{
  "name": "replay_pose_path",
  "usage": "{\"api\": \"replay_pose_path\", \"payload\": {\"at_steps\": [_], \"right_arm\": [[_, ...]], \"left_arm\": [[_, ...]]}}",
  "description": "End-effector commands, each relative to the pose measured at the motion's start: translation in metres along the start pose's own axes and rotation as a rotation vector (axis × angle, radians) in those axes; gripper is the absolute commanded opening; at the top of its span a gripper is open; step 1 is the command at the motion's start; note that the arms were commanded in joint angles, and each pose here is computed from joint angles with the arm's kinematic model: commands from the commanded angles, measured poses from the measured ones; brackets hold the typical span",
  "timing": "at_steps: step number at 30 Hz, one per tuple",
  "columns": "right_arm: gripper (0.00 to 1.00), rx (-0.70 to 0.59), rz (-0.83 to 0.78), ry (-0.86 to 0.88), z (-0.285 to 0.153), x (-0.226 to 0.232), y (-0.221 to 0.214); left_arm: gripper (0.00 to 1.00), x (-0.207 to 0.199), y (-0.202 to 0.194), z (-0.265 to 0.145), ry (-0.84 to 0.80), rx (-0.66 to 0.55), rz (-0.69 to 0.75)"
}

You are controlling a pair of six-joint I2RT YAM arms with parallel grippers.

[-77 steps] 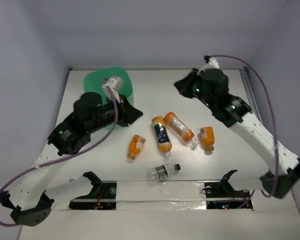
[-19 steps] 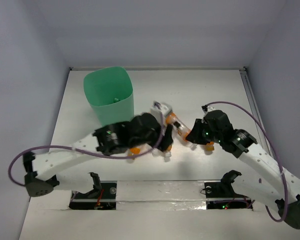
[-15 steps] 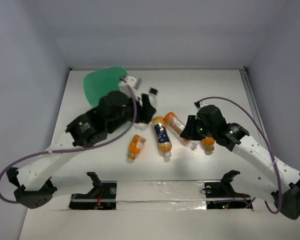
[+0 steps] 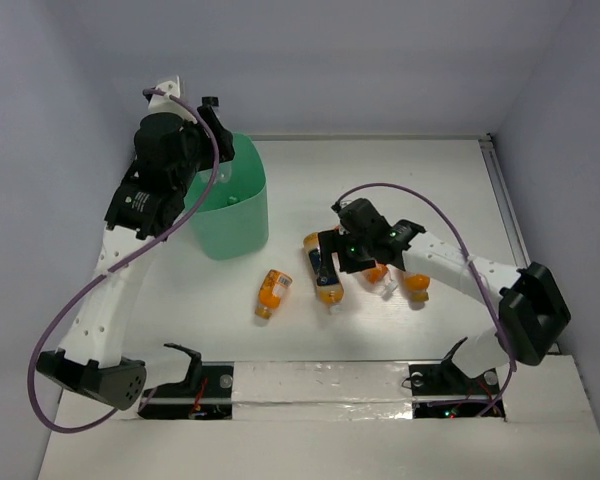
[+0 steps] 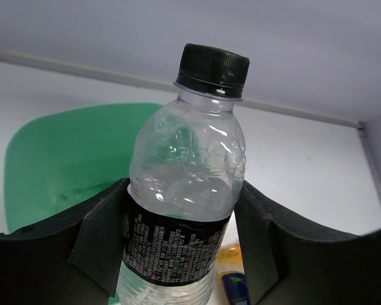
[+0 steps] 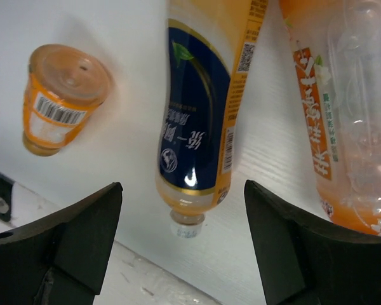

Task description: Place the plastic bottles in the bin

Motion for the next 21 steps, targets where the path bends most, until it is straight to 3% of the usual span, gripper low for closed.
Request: {"api": "replay_pose_path", "payload": {"at_steps": [1, 10, 15, 19, 21], "right_arm": [[0.83, -0.059, -0.056, -0.026, 0.005, 0.003, 0.018], [0.83, 0.001, -0.064, -0.053, 0.042, 0.003, 0.013], [0.82, 0.033, -0.085, -0.061, 0.062, 0.012, 0.011], [0.8, 0.04, -0.095, -0.053, 0.072, 0.019, 0.01], [0.74, 0.044, -0.087, -0.061, 0.075, 0.019, 0.01]], "left_arm": [[0.41, 0.009, 0.006, 0.013, -0.015, -0.096, -0.008], [0.53, 0.035, -0.012, 0.028, 0.086, -0.101, 0.026], [0.76, 0.036, -0.015, 0.021, 0.078, -0.09, 0.032], [0.79, 0.033, -0.011, 0.005, 0.05, -0.099, 0.031], [0.79, 0.031, -0.011, -0.007, 0.018, -0.085, 0.027]]}}
Point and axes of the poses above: each gripper's point midway between its finger pads, its own z axis out along the fingers, its own x axis along the line the jaws close on, y = z × x, the point moved 7 cm from there along -z, back along the fingers, and after that the axes turned 2 degrees about z, right-handed, at the moved point
